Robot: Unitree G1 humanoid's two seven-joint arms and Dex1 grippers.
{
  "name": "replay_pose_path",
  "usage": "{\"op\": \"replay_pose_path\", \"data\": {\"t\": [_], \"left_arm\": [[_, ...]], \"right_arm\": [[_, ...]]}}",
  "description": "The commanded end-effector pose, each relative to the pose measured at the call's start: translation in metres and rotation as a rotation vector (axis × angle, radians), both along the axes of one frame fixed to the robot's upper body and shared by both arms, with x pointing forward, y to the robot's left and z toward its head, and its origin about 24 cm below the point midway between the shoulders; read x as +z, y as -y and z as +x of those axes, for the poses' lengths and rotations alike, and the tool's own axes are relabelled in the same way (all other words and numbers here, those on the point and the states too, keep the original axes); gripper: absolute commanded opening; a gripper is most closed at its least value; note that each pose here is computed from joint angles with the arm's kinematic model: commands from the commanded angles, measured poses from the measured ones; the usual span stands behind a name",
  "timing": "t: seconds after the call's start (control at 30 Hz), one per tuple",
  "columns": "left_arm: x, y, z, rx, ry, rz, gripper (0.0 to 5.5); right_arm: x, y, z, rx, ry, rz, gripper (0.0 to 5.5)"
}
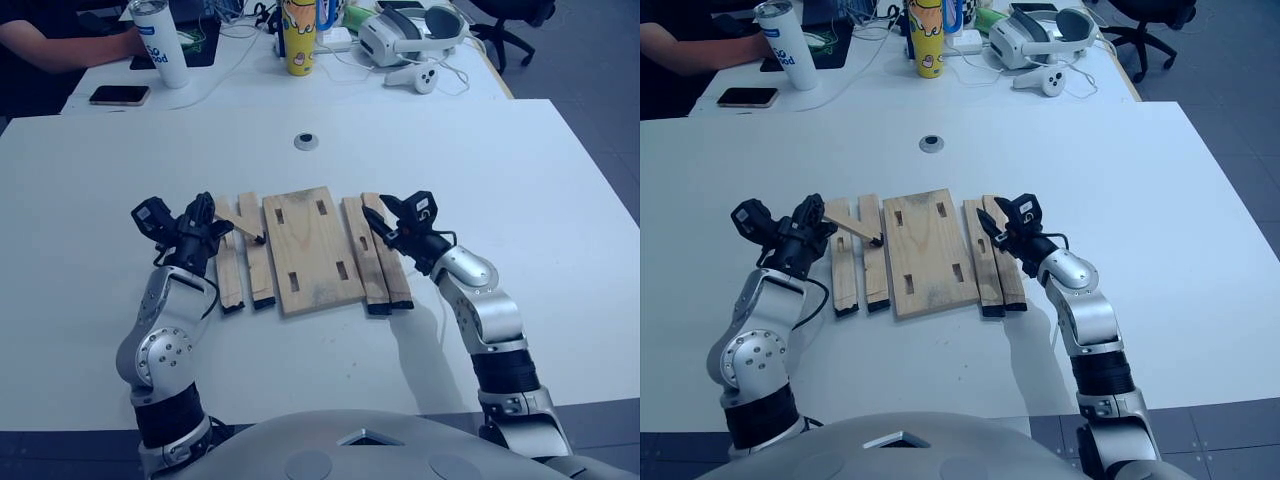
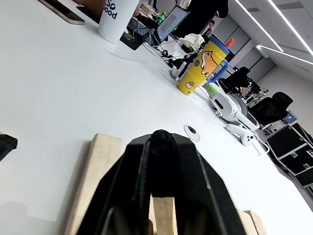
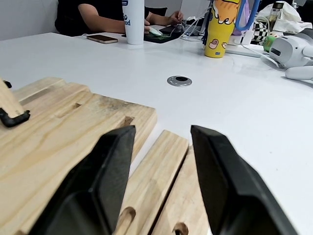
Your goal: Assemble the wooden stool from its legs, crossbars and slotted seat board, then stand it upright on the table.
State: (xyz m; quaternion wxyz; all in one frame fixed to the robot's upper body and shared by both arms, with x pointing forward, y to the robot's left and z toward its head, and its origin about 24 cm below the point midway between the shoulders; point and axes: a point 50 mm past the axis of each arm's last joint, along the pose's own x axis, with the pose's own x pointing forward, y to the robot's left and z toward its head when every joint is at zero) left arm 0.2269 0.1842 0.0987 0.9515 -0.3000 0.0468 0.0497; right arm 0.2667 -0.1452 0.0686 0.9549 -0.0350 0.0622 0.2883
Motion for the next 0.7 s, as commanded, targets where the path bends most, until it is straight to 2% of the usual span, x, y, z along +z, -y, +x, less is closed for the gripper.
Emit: {"op": "replay_pose_path", "data": {"t": [0.03,0.13,0.47,0.7], "left_arm": [[-0.002,-0.007,-0.001,0.051,0.0,0.031,0.43],[0.006,-0.006,-0.001,0.05,0.041,0.041,0.43],[-0.013,0.005,-0.008,0.034,-0.077,0.007,0.43],[-0.008,-0.007,-0.009,0.097,-0.097,0.201,0.43]], "right_arm": [[0.001,0.001,0.001,0.005,0.005,-0.007,2.09],[-0.002,-0.001,0.0,0.012,-0.006,-0.006,2.09],[-0.002,-0.004,0.0,0.028,-0.013,-0.008,2.09],[0.001,-0.007,0.001,0.036,-0.011,-0.008,2.09]]}}
